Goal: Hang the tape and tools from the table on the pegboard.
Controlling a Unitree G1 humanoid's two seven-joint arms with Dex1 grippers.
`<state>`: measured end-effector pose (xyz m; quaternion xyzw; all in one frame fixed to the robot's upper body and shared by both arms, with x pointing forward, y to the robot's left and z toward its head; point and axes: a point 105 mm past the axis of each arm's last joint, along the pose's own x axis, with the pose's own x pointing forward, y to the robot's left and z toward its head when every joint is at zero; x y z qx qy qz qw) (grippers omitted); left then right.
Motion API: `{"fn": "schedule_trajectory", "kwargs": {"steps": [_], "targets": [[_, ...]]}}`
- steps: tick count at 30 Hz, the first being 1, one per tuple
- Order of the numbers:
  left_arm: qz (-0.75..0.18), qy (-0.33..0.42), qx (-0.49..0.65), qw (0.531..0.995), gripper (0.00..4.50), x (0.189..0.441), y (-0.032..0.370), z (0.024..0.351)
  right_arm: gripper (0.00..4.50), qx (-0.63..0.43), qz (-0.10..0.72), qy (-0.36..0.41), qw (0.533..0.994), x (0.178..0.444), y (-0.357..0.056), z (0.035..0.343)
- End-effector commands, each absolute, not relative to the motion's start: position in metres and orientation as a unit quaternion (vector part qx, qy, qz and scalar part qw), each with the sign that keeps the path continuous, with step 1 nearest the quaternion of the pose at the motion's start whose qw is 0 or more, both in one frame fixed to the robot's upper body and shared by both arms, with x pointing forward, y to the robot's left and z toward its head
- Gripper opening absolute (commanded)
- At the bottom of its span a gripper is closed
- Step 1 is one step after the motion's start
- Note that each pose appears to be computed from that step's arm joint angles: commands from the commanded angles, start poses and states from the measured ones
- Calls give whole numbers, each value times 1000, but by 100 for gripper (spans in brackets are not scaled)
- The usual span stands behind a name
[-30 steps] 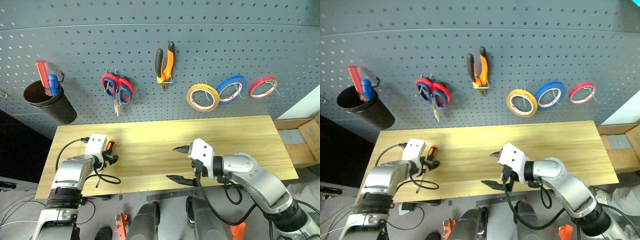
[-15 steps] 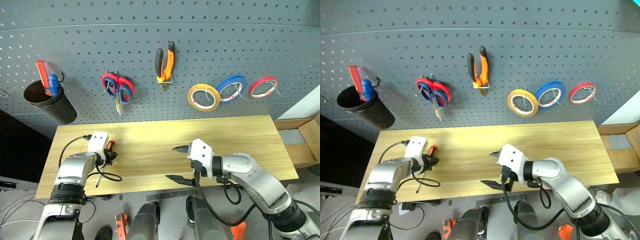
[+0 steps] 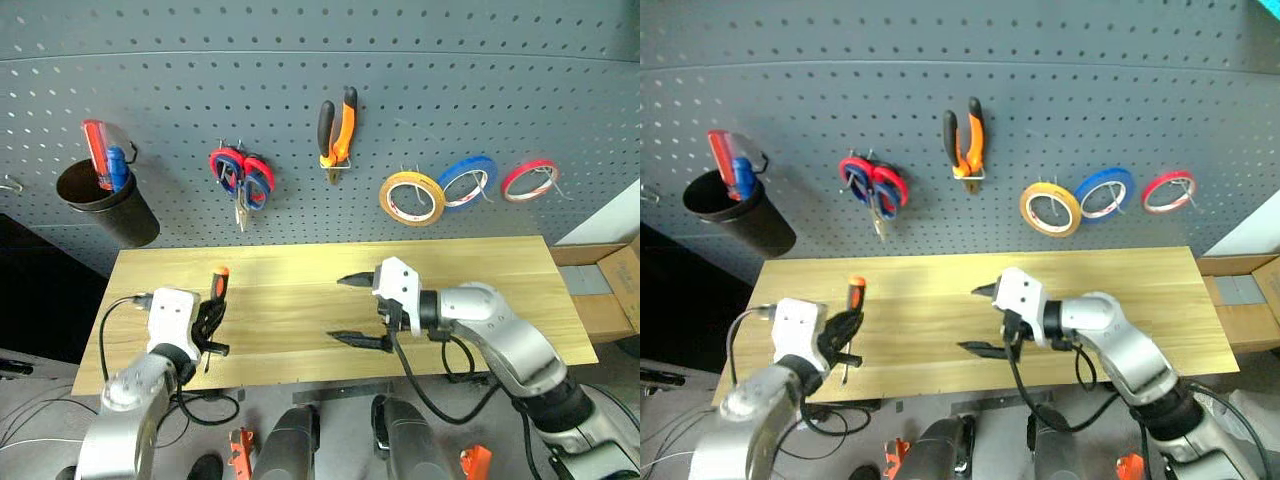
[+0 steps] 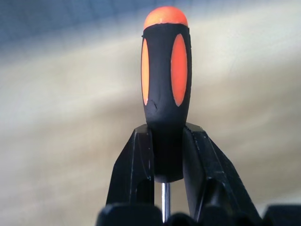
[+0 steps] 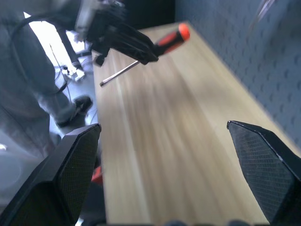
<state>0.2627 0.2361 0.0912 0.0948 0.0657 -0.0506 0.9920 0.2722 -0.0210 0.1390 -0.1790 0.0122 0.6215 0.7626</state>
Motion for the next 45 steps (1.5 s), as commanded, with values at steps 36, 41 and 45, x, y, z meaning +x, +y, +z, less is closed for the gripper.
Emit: {"fn": "schedule_trajectory", "kwargs": {"steps": [36,41,45], "targets": [[93,-331,118,932,49,331,313,307,450,-112,616,-139,768,304,-8,220],[73,-325,107,937,49,339,306,295,450,-115,610,-137,772,303,-11,220],[71,-335,103,934,49,340,304,298,450,-118,608,-133,774,303,-12,217]]}}
